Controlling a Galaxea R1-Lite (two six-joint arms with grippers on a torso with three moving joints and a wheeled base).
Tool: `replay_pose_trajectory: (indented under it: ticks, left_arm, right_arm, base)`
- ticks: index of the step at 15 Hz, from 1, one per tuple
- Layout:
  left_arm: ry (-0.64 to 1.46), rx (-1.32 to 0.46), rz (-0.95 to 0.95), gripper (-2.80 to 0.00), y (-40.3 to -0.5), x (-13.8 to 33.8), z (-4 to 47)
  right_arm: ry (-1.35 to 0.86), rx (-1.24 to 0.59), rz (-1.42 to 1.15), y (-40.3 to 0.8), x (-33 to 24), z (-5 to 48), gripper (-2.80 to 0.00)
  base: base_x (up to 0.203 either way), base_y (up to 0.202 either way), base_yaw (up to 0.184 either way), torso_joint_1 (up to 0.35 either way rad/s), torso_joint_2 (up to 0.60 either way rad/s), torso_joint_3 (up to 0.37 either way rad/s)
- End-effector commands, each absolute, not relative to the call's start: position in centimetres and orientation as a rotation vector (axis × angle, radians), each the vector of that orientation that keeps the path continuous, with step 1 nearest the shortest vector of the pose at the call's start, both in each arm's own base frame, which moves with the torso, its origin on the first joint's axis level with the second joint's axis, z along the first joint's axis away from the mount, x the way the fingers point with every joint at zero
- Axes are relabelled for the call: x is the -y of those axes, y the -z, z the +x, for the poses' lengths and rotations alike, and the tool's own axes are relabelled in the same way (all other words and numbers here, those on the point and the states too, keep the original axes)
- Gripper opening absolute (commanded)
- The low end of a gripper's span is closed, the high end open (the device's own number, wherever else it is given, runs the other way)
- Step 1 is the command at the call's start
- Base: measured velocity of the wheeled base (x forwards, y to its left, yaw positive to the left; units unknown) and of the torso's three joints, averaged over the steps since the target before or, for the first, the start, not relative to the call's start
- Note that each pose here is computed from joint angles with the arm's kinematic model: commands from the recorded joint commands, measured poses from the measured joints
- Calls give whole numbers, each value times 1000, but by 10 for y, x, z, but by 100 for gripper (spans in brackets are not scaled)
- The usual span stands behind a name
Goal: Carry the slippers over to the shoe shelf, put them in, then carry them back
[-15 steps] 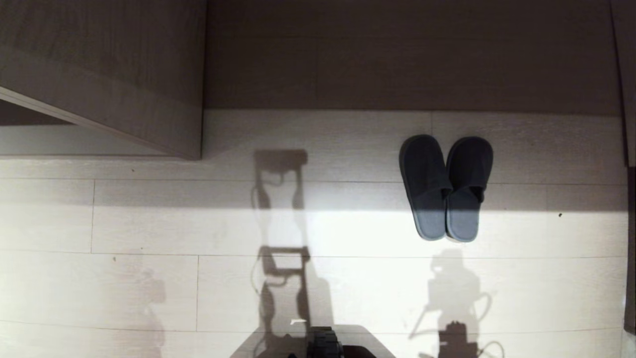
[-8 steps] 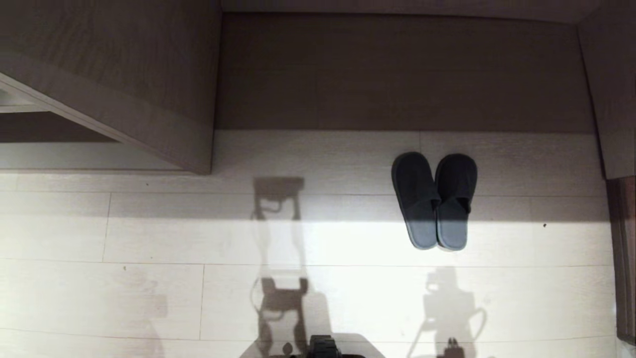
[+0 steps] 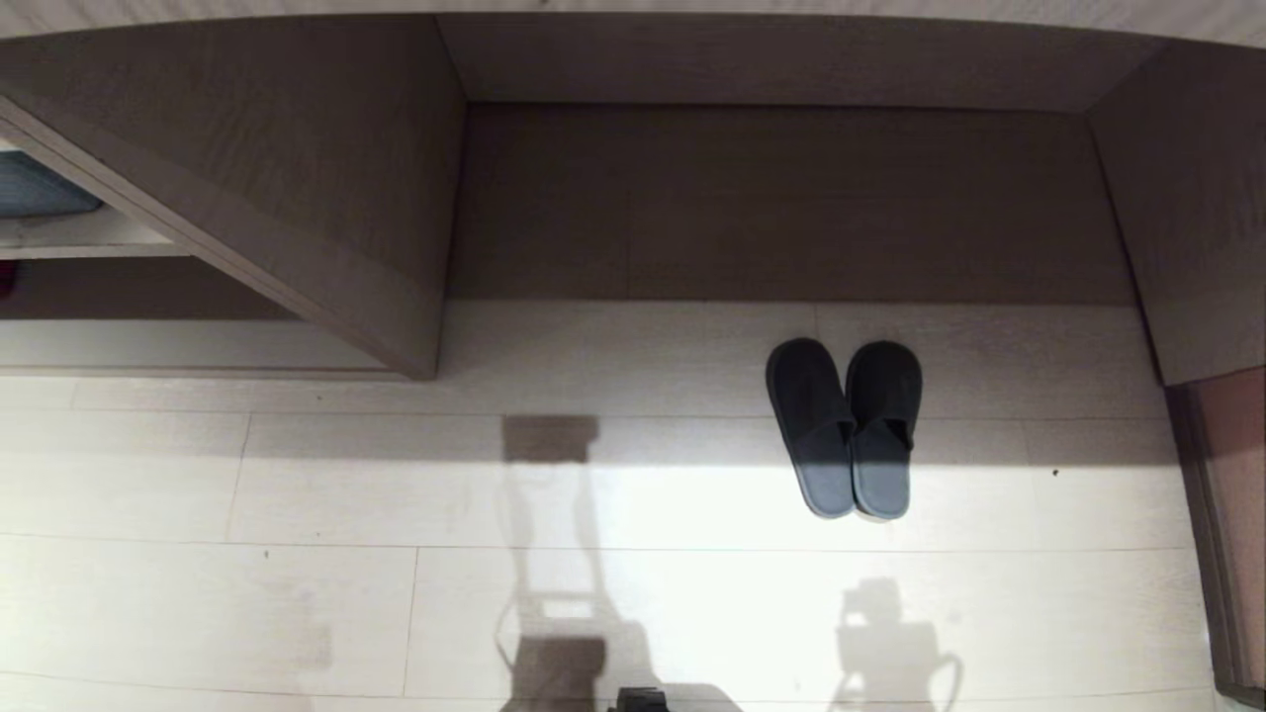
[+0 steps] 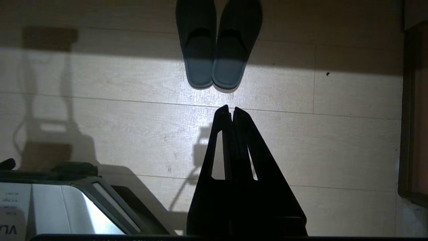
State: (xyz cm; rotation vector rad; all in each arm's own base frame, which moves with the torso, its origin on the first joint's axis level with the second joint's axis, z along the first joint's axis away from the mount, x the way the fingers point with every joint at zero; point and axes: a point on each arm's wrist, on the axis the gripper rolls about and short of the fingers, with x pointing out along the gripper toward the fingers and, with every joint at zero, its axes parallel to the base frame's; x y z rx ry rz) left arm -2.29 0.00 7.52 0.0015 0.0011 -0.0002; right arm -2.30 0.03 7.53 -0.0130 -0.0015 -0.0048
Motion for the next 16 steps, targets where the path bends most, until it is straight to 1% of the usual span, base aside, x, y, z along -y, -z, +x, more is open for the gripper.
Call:
replay_pose_trajectory:
  ticks: [1, 16]
  left_arm:
    - [0, -3, 2, -280, -75, 0, -23]
    - [0, -2, 2, -280, -75, 0, -23]
  right_arm:
    - [5, -2, -14, -75, 0, -23, -280]
    - [5, -1, -14, -75, 0, -23, -280]
  base:
    - [0, 0, 0, 11, 5, 197]
    - [0, 0, 0, 3, 4, 203]
